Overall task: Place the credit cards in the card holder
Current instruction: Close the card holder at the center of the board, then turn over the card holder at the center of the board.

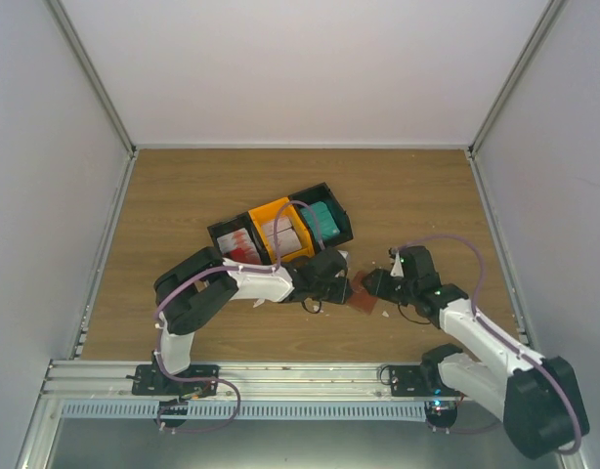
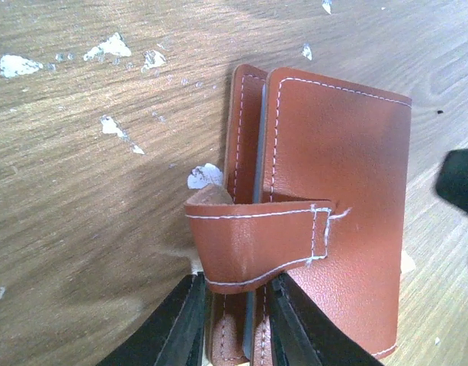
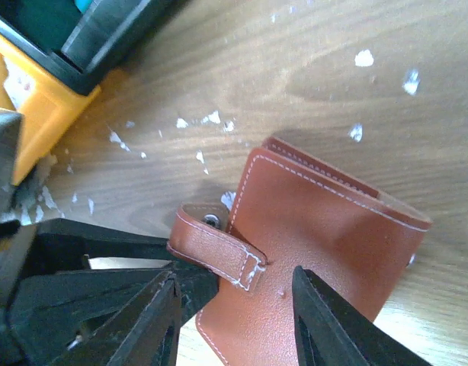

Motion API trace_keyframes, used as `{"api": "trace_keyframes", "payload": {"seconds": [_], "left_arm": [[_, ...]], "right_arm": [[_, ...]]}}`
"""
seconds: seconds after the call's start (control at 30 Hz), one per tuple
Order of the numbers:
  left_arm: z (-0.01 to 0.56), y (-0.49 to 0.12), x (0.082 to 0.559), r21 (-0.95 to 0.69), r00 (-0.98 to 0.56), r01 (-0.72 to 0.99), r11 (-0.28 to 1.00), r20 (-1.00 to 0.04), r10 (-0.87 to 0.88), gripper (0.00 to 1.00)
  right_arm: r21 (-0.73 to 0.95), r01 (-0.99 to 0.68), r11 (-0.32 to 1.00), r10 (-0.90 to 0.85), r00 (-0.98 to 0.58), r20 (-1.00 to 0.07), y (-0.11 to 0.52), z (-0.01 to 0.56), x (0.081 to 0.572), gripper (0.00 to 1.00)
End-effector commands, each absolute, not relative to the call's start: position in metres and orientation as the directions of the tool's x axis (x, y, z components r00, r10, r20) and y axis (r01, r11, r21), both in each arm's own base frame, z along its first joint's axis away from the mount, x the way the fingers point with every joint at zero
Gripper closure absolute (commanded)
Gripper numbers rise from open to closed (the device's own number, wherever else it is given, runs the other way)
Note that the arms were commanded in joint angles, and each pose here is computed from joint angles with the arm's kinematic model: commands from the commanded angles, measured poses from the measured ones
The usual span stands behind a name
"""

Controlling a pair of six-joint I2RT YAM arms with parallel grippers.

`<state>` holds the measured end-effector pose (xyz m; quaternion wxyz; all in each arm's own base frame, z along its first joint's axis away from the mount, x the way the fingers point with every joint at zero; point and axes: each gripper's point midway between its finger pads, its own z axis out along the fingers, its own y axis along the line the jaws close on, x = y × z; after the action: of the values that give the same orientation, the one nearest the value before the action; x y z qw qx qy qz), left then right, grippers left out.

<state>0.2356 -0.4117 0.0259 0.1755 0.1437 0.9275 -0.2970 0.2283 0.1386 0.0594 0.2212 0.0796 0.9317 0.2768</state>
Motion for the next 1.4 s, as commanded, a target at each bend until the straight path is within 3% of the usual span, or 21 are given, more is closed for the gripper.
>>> {"api": "trace_keyframes", "payload": {"seconds": [0.0, 0.13, 0.23, 0.57, 0.83, 0.9, 1.1, 1.23, 1.37], "left_arm": [[-0.03, -0.374, 0.219, -0.362, -0.93, 0.319, 0.876, -0.297, 0.216, 0.75], [-0.032, -0.371, 0.219, -0.352, -0.933, 0.31, 0.883, -0.292, 0.211, 0.75], [-0.035, -0.371, 0.218, -0.351, -0.934, 0.308, 0.884, -0.286, 0.212, 0.75], [-0.042, -0.37, 0.215, -0.356, -0.94, 0.3, 0.885, -0.269, 0.211, 0.75], [-0.045, -0.371, 0.212, -0.374, -0.942, 0.3, 0.877, -0.261, 0.211, 0.77], [-0.043, -0.371, 0.213, -0.381, -0.942, 0.301, 0.874, -0.265, 0.208, 0.78], [-0.01, -0.382, 0.219, -0.447, -0.927, 0.322, 0.835, -0.326, 0.183, 0.77], [0.04, -0.383, 0.237, -0.457, -0.89, 0.334, 0.824, -0.44, 0.117, 0.7], [0.09, -0.351, 0.265, -0.344, -0.803, 0.283, 0.895, -0.596, 0.025, 0.64]], "right_arm": [[0.496, 0.077, 0.865, 0.318, -0.849, -0.423, 0.116, 0.066, 0.229, 0.57], [0.412, 0.237, 0.88, 0.41, -0.816, -0.407, 0.086, 0.057, 0.219, 0.57], [0.409, 0.259, 0.875, 0.417, -0.832, -0.366, 0.086, 0.046, 0.21, 0.57], [0.62, 0.146, 0.771, 0.38, -0.887, -0.264, 0.132, 0.029, 0.202, 0.56], [0.733, 0.002, 0.68, 0.369, -0.865, -0.341, 0.155, 0.045, 0.217, 0.58], [0.731, -0.03, 0.682, 0.368, -0.849, -0.379, 0.155, 0.053, 0.224, 0.64], [0.664, -0.067, 0.745, 0.357, -0.801, -0.481, 0.144, 0.072, 0.239, 0.98], [0.554, -0.031, 0.832, 0.304, -0.809, -0.503, 0.13, 0.079, 0.245, 0.99], [0.41, 0.013, 0.912, 0.254, -0.804, -0.538, 0.109, 0.097, 0.253, 0.99]]}}
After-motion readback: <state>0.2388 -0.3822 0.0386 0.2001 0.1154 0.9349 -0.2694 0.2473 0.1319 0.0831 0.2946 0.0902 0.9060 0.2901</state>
